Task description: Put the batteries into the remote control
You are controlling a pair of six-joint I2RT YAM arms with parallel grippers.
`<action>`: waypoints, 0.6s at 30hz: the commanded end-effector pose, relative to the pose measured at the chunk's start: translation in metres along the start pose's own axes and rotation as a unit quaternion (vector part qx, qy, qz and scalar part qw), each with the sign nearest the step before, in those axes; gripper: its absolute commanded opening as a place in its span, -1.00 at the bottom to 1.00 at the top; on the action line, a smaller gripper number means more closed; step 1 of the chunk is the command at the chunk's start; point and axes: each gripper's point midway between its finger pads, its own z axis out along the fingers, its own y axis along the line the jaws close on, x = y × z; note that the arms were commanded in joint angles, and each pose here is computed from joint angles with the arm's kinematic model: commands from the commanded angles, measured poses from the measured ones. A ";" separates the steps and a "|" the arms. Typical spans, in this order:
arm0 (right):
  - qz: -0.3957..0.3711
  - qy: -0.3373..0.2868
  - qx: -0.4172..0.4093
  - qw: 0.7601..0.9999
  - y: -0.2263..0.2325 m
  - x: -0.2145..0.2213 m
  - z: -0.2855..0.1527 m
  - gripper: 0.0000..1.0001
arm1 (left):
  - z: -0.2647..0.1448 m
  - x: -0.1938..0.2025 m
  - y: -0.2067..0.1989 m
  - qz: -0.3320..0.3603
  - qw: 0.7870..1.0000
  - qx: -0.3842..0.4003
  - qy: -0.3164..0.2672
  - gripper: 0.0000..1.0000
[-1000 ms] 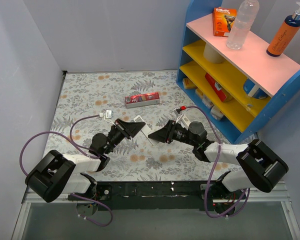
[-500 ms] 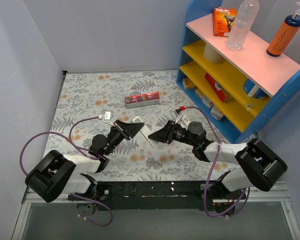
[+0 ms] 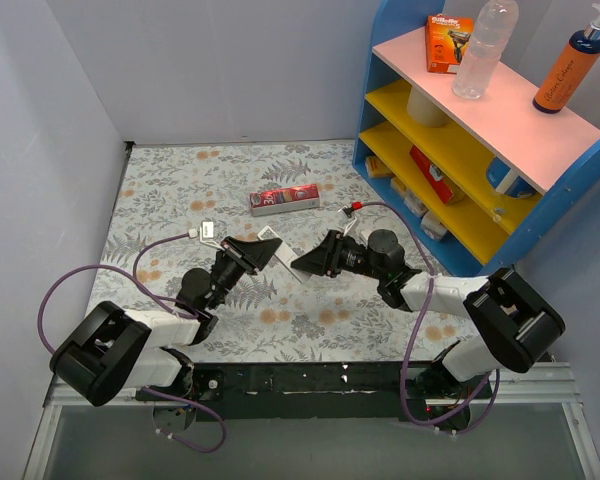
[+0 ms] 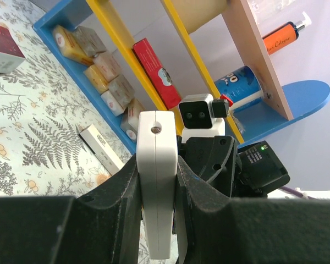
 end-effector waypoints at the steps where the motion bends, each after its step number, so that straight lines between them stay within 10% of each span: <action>1: -0.006 0.001 -0.022 1.000 0.015 -0.011 0.008 0.03 | 0.002 -0.041 -0.049 0.025 0.992 0.089 -0.084 -1.00; 18: -0.003 0.001 -0.064 0.998 0.032 -0.018 0.013 0.13 | 0.002 -0.042 -0.050 0.024 0.992 0.090 -0.084 -1.00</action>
